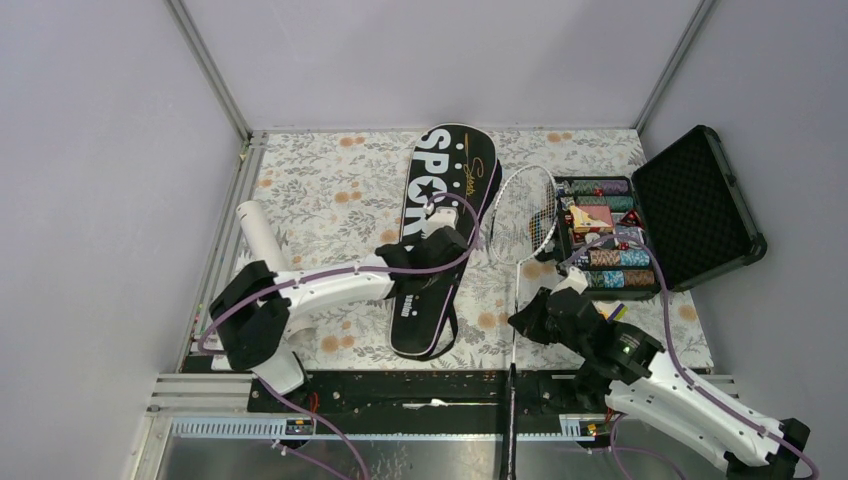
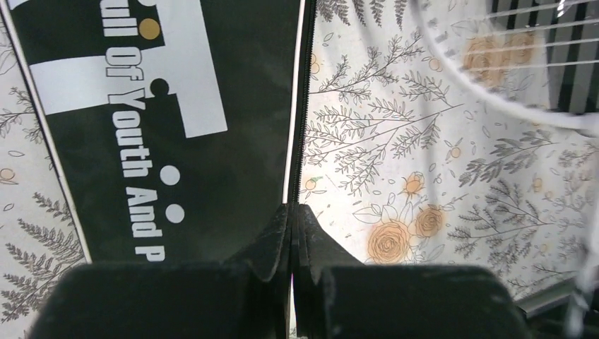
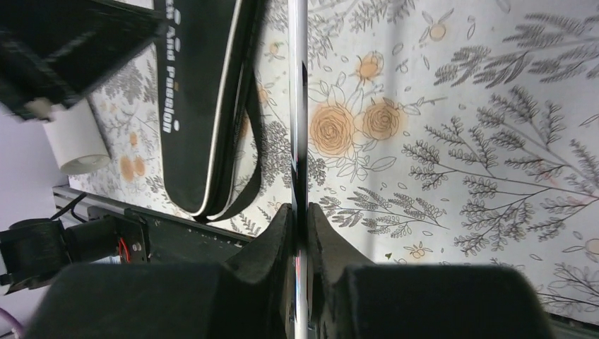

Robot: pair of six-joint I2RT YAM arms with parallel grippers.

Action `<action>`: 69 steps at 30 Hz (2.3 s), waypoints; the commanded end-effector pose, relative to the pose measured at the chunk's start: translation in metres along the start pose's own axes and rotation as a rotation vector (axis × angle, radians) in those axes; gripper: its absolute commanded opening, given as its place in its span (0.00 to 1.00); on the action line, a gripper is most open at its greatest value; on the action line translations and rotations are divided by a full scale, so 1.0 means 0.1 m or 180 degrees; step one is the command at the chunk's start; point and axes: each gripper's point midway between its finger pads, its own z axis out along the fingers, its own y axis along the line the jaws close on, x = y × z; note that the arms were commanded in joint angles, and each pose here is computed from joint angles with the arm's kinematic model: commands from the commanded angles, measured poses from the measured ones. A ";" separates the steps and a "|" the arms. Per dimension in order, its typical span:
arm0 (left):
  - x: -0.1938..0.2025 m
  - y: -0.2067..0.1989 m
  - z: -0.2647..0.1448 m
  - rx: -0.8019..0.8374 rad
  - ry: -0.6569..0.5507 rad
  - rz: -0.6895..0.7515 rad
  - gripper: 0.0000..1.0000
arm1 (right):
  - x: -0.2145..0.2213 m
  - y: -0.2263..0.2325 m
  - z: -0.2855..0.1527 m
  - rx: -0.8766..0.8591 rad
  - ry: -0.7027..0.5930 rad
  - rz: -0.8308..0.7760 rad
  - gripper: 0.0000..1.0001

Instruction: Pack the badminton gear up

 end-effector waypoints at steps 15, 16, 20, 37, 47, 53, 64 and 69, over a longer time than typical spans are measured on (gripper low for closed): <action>0.05 0.03 0.17 -0.0127 0.0098 0.0259 0.48 | 0.32 0.29 0.32 -0.0504 0.0375 0.0729 0.00; 0.07 0.03 0.18 -0.0123 0.0103 0.0258 0.49 | 0.33 0.31 0.31 -0.0542 0.0382 0.0744 0.00; 0.06 0.08 0.18 -0.0189 0.0079 0.0266 0.52 | 0.31 0.40 0.29 -0.0716 0.0384 0.0899 0.00; 0.20 0.14 0.46 -0.0615 0.0434 0.0421 0.57 | 0.37 0.51 0.18 -0.0945 0.0529 0.0922 0.00; 0.19 0.18 0.49 -0.0711 0.0445 0.0409 0.32 | 0.35 0.46 0.14 -0.0952 0.0470 0.0936 0.00; 0.23 0.15 0.57 -0.0678 0.0541 0.0419 0.02 | 0.33 0.47 0.10 -0.0942 0.0461 0.0922 0.00; -0.06 0.06 0.18 -0.0391 0.0175 0.0199 0.00 | 0.23 0.41 -0.04 -0.0893 0.0327 0.0944 0.00; -0.12 0.00 0.04 -0.0203 0.0096 0.0083 0.00 | 0.23 0.46 -0.06 -0.0942 0.0364 0.0957 0.00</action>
